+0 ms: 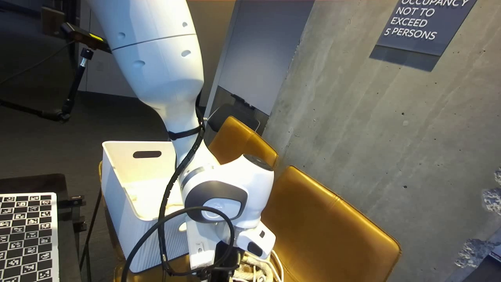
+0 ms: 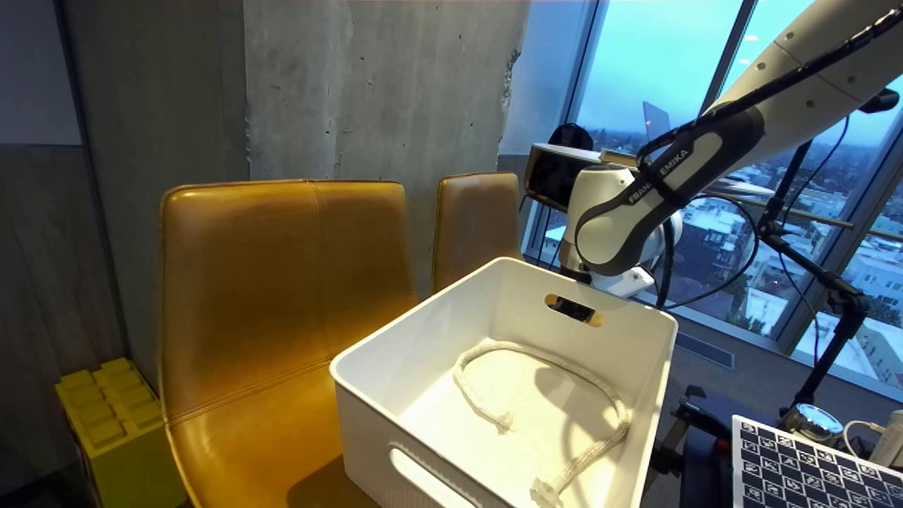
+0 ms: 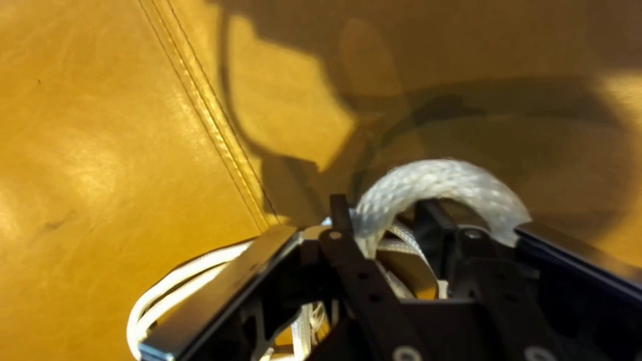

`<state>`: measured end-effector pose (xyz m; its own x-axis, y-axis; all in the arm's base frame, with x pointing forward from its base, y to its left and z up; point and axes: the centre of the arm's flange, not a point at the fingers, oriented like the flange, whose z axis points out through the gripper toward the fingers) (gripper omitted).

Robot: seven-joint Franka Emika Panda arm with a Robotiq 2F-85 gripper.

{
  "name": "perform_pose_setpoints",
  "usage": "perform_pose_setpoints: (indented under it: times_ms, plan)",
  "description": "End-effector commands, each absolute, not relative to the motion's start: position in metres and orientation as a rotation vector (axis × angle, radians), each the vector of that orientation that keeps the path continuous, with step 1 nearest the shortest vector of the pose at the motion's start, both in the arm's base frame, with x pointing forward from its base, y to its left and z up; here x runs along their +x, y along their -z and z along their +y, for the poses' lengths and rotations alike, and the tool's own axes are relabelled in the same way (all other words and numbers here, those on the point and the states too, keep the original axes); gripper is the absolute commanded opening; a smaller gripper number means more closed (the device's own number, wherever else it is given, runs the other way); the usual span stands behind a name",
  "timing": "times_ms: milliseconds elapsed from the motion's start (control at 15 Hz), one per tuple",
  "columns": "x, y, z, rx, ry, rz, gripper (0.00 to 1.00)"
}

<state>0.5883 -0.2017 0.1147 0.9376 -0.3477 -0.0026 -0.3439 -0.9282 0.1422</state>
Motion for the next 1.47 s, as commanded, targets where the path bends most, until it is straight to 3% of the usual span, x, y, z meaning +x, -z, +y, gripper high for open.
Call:
perform_pose_setpoints:
  times_ms: [0, 67, 133, 400, 1067, 1400]
  plan:
    - [0.592, -0.119, -0.204, 2.932, 0.069, -0.540, 0.09]
    - [0.592, -0.122, -0.203, 2.932, 0.067, -0.538, 0.01]
    - [0.593, -0.126, -0.203, 2.934, 0.065, -0.540, 0.00]
    - [0.605, -0.154, -0.205, 2.936, 0.055, -0.544, 0.02]
    - [0.644, -0.405, -0.217, 2.980, -0.278, -0.534, 0.02]
    - [0.642, -0.544, -0.178, 3.008, -0.456, -0.462, 0.02]
